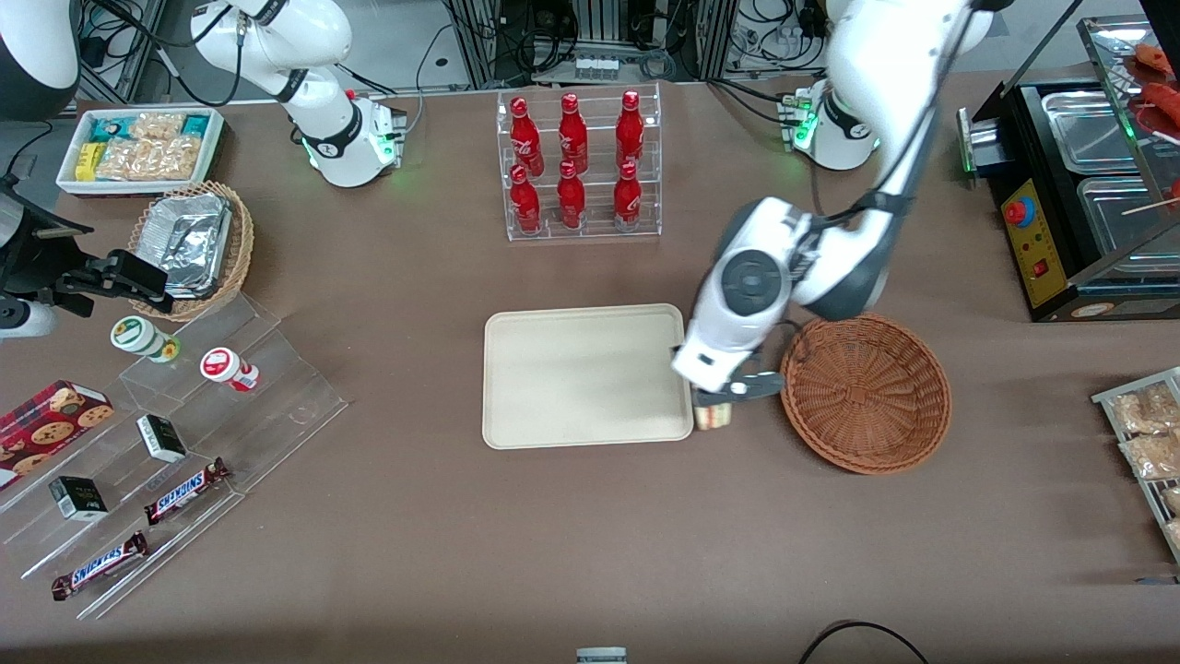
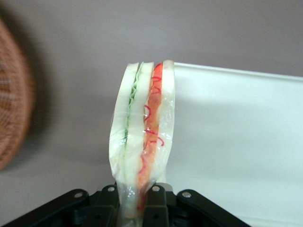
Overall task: Place sandwich from basket to tray
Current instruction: 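Lift the sandwich and carry it with the left gripper over the tray, then lower the sandwich onto the tray and open the left gripper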
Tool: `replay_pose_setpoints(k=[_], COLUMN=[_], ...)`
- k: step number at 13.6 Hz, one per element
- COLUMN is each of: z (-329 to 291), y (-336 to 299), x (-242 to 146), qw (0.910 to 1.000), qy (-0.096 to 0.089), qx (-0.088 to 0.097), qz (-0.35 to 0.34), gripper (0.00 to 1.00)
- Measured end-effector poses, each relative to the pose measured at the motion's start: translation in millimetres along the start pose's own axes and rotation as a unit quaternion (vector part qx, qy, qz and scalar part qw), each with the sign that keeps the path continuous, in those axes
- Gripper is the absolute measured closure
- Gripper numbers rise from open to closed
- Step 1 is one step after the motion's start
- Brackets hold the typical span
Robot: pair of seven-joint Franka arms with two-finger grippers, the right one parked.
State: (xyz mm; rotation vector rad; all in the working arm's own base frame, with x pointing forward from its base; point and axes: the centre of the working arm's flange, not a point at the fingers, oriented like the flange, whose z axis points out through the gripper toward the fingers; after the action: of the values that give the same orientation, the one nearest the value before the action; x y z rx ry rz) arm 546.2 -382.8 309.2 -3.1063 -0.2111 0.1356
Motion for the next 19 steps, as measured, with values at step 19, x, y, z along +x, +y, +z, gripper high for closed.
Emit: replay_pose_setpoints(k=[19], z=[60], y=[159], x=[-60], qw=[0.9998], qy=[0.000], qx=[-0.016], qz=[-0.008], gripper=[0.83])
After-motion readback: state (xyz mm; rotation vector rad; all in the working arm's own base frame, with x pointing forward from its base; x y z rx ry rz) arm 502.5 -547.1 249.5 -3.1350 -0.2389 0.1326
